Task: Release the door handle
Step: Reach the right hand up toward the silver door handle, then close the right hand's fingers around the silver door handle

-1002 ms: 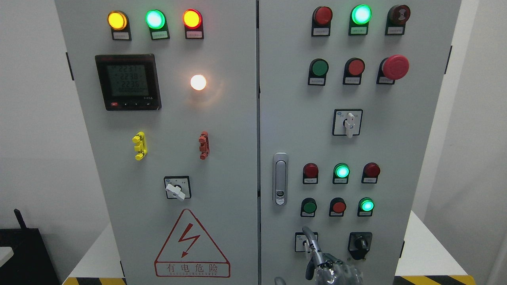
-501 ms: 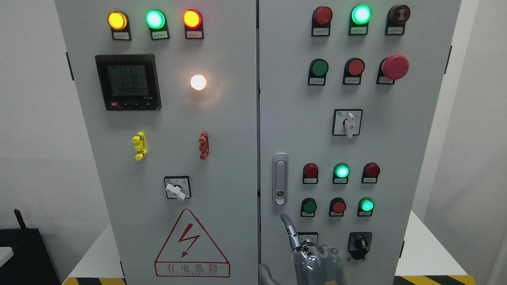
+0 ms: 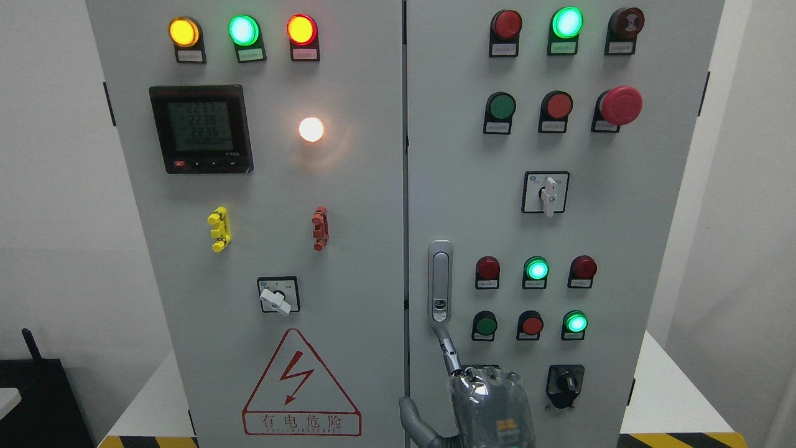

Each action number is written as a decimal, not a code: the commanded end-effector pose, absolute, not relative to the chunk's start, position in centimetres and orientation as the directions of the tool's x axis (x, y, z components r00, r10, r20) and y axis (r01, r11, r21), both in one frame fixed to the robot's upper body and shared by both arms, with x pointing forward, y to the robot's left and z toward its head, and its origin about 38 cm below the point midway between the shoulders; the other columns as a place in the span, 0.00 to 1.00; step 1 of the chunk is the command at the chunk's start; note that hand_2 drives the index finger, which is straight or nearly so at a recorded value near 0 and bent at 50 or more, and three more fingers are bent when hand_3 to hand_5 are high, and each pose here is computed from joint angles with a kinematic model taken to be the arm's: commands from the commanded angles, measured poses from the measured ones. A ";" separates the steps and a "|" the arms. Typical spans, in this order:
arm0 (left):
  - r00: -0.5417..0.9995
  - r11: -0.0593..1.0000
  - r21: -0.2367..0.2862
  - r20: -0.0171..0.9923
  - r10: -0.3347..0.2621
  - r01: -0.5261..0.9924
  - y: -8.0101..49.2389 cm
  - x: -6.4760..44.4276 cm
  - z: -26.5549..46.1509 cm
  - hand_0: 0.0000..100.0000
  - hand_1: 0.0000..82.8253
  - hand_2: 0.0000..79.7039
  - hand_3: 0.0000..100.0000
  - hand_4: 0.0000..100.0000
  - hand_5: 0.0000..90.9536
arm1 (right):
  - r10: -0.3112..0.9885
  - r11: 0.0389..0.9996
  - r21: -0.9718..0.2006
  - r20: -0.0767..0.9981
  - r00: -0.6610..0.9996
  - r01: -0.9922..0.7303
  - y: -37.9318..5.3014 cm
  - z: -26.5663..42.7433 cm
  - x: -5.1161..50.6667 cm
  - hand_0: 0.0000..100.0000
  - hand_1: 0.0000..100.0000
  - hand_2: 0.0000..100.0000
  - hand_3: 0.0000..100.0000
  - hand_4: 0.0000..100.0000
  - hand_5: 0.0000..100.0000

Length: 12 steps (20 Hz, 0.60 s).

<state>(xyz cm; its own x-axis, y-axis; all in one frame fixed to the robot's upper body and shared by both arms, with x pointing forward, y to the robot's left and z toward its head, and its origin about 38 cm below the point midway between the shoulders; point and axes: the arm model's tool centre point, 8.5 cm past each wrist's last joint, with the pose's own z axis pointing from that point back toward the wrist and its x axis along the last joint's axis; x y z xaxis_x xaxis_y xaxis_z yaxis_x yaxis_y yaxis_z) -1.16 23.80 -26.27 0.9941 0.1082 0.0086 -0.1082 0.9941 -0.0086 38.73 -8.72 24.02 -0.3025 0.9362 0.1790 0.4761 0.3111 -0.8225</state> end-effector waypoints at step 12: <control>0.992 0.992 -0.010 0.033 0.123 -0.123 23.9 0.4 -26.3 0.12 0.47 0.00 0.00 0.00 0.00 | 0.947 0.286 -0.859 0.186 -0.261 0.424 -8.8 22.8 40.4 0.30 0.28 0.00 1.00 1.00 1.00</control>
